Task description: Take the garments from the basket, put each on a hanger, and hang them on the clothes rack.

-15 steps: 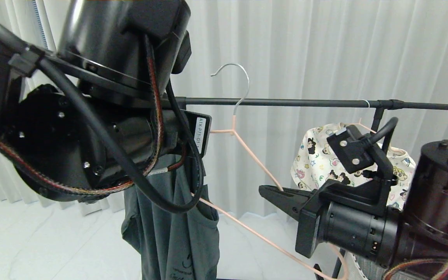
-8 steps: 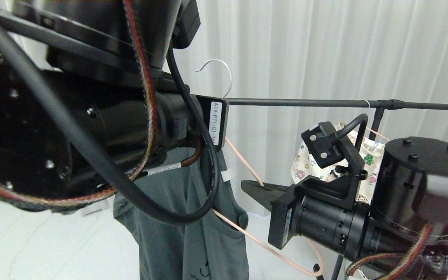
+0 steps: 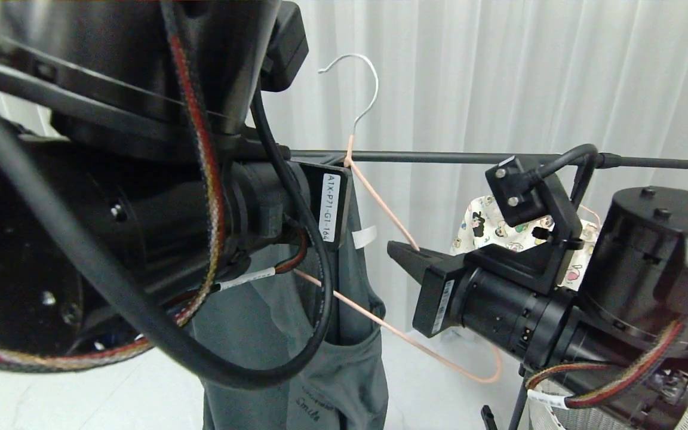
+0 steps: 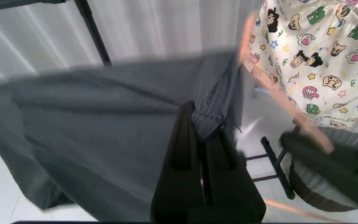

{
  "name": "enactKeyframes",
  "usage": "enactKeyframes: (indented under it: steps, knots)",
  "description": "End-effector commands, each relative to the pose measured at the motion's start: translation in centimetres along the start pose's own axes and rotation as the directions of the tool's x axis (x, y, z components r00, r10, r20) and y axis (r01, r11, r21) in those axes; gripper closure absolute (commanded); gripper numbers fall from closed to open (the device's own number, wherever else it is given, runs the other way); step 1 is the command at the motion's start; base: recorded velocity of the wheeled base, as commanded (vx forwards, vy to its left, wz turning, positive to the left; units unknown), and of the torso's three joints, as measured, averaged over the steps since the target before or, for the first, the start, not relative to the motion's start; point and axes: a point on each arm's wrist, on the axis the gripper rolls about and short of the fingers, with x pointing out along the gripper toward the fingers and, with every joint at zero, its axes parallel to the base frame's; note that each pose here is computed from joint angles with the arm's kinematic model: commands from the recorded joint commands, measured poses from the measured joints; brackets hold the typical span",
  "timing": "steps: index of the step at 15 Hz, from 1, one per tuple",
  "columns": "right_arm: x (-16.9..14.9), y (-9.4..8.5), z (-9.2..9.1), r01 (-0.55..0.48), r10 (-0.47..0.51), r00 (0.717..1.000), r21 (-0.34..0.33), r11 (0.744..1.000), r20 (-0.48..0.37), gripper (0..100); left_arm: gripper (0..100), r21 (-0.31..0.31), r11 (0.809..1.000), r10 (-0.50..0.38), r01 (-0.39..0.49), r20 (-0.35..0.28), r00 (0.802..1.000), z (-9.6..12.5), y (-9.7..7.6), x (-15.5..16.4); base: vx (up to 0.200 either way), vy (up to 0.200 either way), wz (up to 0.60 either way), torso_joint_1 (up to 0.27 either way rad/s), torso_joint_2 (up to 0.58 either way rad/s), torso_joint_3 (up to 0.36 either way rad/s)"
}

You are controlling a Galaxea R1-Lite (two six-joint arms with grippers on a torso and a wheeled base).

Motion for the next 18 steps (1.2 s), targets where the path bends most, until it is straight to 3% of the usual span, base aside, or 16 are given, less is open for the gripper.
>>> enactKeyframes:
  steps: [1,6,7,11,15,18]
  knots:
    - [-0.8,0.1,1.1,0.008,-0.009,0.999,0.01,1.0,0.049,100,100,-0.002,1.0,0.001,-0.001,0.002,1.0,-0.1,0.3,-0.3,0.0,0.0,0.0,0.0,0.0,0.0]
    - [-1.5,-0.4,2.5,0.032,-0.032,0.995,0.002,0.999,0.099,100,100,-0.05,0.999,-0.014,0.017,0.058,0.998,0.6,0.0,-0.3,0.0,0.0,0.0,0.0,0.0,0.0]
    - [-1.6,-0.5,2.7,0.036,-0.035,0.994,-0.002,0.999,0.108,100,0,-0.054,0.998,-0.018,0.022,0.064,0.998,0.7,0.0,-0.4,0.0,0.0,0.0,0.0,0.0,0.0]
    - [-2.6,-1.1,4.0,0.062,-0.056,0.986,-0.036,0.997,0.155,100,0,-0.067,0.996,-0.054,0.061,0.093,0.994,1.0,0.1,-1.9,0.0,0.0,0.0,0.0,0.0,0.0]
    - [-3.3,-2.4,5.3,0.116,-0.098,0.974,-0.082,0.99,0.207,100,0,-0.12,0.989,-0.065,0.084,0.16,0.985,1.6,0.4,-2.5,0.0,0.0,0.0,0.0,0.0,0.0]
    - [-5.3,-4.0,5.3,0.115,-0.087,0.976,-0.138,0.984,0.2,100,0,-0.02,0.995,-0.093,0.095,0.102,0.99,-2.1,3.7,-4.1,0.0,0.0,0.0,0.0,0.0,0.0]
